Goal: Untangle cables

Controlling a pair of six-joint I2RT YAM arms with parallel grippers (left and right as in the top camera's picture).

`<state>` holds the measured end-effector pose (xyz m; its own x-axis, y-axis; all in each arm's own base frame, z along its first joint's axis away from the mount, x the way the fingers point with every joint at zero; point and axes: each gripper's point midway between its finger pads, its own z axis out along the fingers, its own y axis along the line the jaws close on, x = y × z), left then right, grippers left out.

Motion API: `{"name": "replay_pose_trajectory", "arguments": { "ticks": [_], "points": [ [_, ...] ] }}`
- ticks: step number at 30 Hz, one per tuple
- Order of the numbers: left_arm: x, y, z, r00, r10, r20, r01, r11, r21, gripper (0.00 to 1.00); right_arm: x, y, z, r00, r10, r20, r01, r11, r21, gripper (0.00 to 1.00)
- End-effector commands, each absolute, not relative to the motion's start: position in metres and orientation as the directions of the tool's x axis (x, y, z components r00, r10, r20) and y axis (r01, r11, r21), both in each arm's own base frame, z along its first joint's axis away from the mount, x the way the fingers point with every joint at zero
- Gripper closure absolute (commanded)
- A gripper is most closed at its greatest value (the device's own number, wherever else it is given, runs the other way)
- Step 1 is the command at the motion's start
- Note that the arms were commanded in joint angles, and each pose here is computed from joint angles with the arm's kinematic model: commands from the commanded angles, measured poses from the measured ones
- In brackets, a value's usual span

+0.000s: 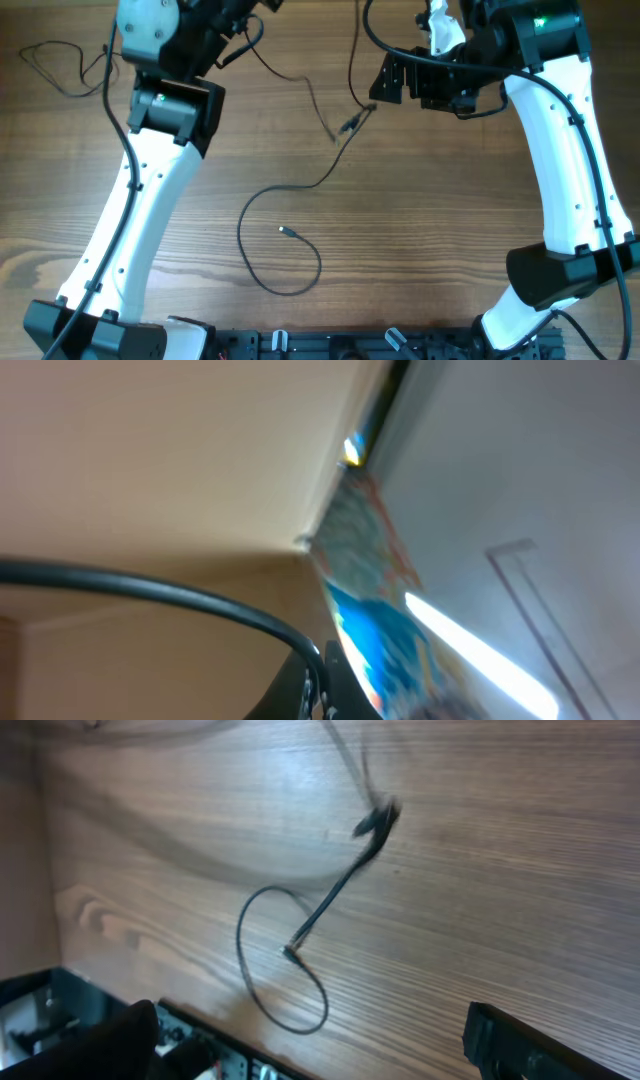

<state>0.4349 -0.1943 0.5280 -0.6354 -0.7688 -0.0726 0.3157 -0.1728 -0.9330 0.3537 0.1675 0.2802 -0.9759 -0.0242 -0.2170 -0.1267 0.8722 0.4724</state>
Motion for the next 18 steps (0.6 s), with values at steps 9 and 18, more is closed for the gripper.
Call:
{"name": "replay_pose_trajectory", "arguments": {
  "ticks": [9, 18],
  "points": [
    [0.445, -0.160, 0.539, -0.565, -0.825, 0.019, 0.306, -0.230, -0.924, 0.96, 0.376, 0.218, 0.241, -0.963, 0.109, -0.248, -0.006, 0.908, 0.420, 0.01],
    [0.444, -0.156, 0.541, -0.562, -0.827, 0.015, 0.310, -0.227, -0.923, 0.96, 0.392, 0.214, 0.141, -0.953, 0.203, -0.224, 0.104, 0.917, 0.386, 0.53]
  ]
}}
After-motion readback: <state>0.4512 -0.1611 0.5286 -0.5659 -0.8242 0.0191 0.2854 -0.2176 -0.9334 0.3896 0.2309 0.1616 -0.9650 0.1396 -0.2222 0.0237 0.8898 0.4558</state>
